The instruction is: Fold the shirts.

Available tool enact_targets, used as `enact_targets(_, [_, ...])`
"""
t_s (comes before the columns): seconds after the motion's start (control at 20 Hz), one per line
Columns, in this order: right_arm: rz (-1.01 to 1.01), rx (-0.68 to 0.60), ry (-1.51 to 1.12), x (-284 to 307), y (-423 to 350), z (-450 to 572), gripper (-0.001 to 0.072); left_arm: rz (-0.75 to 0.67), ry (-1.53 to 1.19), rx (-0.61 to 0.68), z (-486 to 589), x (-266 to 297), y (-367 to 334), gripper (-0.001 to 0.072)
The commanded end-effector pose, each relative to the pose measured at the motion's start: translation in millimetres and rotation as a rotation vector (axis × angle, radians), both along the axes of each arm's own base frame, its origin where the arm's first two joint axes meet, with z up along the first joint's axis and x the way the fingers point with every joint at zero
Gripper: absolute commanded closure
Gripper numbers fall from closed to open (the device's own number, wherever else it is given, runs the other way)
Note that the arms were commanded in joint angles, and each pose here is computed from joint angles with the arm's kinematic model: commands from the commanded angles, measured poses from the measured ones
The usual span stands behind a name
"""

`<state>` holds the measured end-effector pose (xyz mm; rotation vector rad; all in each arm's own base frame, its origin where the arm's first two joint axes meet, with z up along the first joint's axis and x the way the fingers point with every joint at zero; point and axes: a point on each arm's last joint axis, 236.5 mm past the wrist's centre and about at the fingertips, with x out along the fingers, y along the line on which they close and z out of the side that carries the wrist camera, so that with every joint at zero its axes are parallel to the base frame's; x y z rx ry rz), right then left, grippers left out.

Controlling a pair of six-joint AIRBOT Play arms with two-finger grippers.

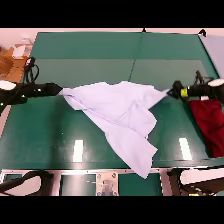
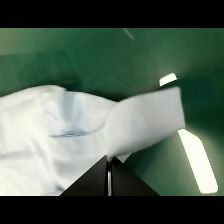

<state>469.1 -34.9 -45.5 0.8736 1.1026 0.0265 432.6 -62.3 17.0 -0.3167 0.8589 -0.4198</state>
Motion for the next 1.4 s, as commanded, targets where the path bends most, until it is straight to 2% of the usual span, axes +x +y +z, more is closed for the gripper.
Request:
enact_targets(0.0, [0.05,-0.04,-0.174,74,8,60,0.0697,-0.114,0.12,0.041,1,-27,-6,0.0685])
enact_targets(0.1, [0.104,-0.045,-0.255,116,23,87,0.0697,-0.179,0.218,-0.003,-4,-53,-19,0.0685])
enact_targets(0.25, [0.17,-0.023,-0.303,155,52,100,0.0696,-0.183,0.38,-0.08,-23,-88,-31,0.0685])
enact_targets(0.5, [0.206,0.018,-0.238,152,72,66,0.0694,-0.114,0.497,-0.136,-67,-119,-37,0.0685])
enact_targets(0.55, [0.21,0.022,-0.227,149,70,65,0.0603,-0.094,0.473,-0.124,-69,-112,-33,0.0685])
enact_targets(0.6, [0.214,0.029,-0.218,144,65,68,0.042,-0.069,0.444,-0.113,-70,-104,-29,0.0685])
enact_targets(0.65, [0.22,0.033,-0.205,137,57,73,0.0359,-0.052,0.426,-0.102,-70,-98,-26,0.0684])
enact_targets(0.7, [0.225,0.038,-0.191,128,46,81,0.036,-0.047,0.419,-0.091,-72,-97,-23,0.0677])
enact_targets(0.8, [0.225,0.039,-0.17,107,18,99,0.0362,-0.055,0.411,-0.021,-74,-95,-12,0.0081])
enact_targets(1.0, [0.197,0.02,-0.067,47,-28,112,0.0364,-0.045,0.305,0.134,-43,-59,20,0.0068])
enact_targets(1.1, [0.184,-0.025,0.041,2,-39,94,0.0366,-0.014,0.214,0.133,-16,-25,25,0.0168])
enact_targets(1.2, [0.187,-0.028,0.128,-48,-36,75,0.0387,-0.05,0.249,0.07,-19,-10,13,0.0169])
enact_targets(1.35, [0.151,0.012,0.2,-118,-22,53,0.039,-0.171,0.348,-0.159,-42,-4,-30,0.0167])
